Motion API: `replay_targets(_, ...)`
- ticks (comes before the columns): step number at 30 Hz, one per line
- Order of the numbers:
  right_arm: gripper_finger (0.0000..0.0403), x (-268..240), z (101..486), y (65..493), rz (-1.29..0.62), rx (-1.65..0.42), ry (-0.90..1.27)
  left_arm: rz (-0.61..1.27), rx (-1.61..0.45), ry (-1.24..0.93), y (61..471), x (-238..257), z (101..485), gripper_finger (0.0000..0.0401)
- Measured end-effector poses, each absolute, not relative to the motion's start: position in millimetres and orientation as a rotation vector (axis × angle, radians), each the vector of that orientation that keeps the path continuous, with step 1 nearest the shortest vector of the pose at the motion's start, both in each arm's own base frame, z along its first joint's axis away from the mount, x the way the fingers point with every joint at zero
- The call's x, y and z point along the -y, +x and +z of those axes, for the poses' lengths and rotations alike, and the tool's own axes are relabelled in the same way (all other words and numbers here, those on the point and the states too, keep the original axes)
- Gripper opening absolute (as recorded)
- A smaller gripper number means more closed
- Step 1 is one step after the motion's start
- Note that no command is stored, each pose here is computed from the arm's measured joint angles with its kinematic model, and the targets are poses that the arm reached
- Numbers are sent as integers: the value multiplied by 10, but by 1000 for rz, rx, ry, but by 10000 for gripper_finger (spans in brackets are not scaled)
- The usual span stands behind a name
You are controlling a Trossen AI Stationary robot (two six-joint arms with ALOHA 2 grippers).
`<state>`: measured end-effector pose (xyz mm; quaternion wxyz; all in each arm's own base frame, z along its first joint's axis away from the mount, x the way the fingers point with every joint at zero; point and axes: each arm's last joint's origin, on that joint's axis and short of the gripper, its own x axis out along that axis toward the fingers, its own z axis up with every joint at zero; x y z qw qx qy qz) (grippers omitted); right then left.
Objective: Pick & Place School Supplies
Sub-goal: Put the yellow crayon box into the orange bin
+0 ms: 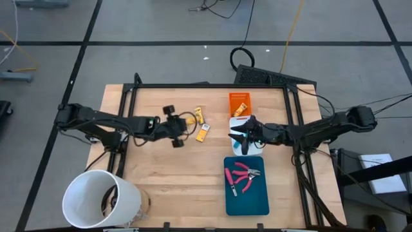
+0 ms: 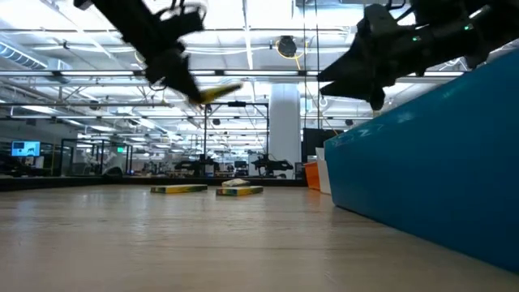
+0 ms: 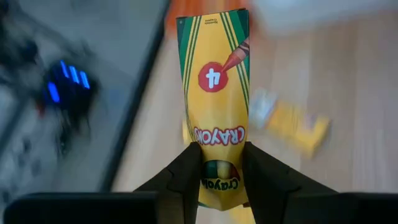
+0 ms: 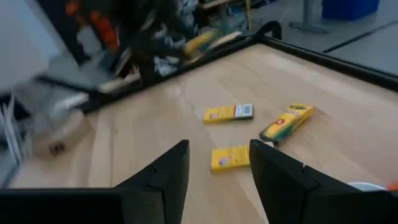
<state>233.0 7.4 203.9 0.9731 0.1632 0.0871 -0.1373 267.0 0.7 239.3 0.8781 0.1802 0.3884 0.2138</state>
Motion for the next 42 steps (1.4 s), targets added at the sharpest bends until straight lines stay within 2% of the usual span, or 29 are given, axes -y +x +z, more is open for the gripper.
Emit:
replay_targets(6, 182, 50, 1966, 2484, -233, -96, 471, 377, -646, 580, 2845, 227, 2495, 108)
replay_targets(12, 214, 125, 1902, 2628, -154, -34, 510, 410, -671, 760, 2959, 297, 2383, 108)
replay_targets(17, 242, 158, 1921, 2768, -160, -30, 510, 413, -686, 811, 3050, 309, 2279, 108)
replay_targets(22, 253, 167, 1991, 2926, -154, -25, 493, 412, -705, 830, 3105, 316, 2184, 108)
replay_targets(33, 239, 250, 2041, 3136, -162, -39, 492, 428, -657, 843, 3133, 340, 2231, 108)
replay_targets(42, 193, 249, 2066, 3148, -155, -35, 485, 413, -646, 827, 3137, 345, 2233, 108)
